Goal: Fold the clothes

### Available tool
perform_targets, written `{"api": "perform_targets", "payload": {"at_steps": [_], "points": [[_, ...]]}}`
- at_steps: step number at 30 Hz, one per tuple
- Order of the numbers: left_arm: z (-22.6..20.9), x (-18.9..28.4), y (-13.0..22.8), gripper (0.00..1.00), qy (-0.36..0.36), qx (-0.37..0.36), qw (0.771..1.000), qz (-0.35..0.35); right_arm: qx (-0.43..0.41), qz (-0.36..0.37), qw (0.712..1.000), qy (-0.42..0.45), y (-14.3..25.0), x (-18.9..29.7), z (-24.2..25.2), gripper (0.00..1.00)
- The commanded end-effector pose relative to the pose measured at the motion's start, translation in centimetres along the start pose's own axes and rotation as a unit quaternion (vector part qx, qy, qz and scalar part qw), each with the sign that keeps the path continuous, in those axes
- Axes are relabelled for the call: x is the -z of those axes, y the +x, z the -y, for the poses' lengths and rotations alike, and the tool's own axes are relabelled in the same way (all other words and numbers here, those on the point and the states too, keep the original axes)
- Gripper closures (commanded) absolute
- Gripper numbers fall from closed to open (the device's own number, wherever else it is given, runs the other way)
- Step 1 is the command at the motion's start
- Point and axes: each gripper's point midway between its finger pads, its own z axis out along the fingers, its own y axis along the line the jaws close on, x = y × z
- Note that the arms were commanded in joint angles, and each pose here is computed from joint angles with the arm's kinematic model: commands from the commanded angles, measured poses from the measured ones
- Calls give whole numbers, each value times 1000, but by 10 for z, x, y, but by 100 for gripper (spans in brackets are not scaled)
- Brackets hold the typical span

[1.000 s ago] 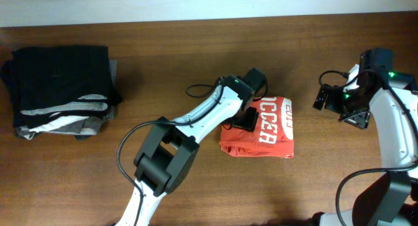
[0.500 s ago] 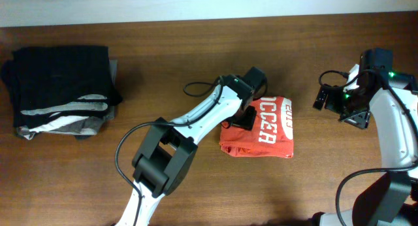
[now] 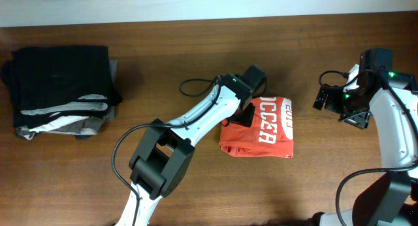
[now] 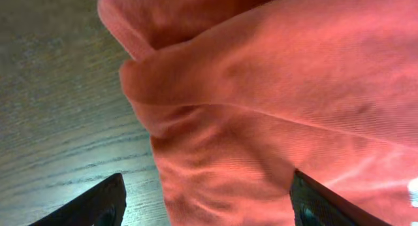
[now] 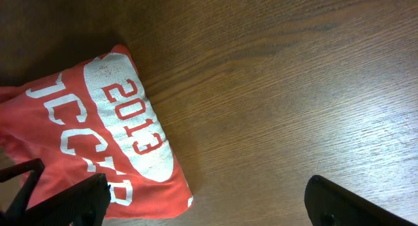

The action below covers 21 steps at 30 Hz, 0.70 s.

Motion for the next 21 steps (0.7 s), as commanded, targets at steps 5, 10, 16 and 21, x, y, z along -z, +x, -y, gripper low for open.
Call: {"api": "perform_targets", "payload": {"at_steps": [5,10,16,21], "points": [[-8,-10,14,18,-10,24,1000,-11,-6,12,1000,4,-5,6,1,1],[-9,-13,18,18,-10,24,1000,-15,-6,12,1000,4,-5,6,1,1],[-22,15,-2,15,-12,41,999,13,-6,12,1000,4,-5,6,1,1],[3,55,2,6,95,82,992,-10,-6,12,1000,4,-5,6,1,1]]}}
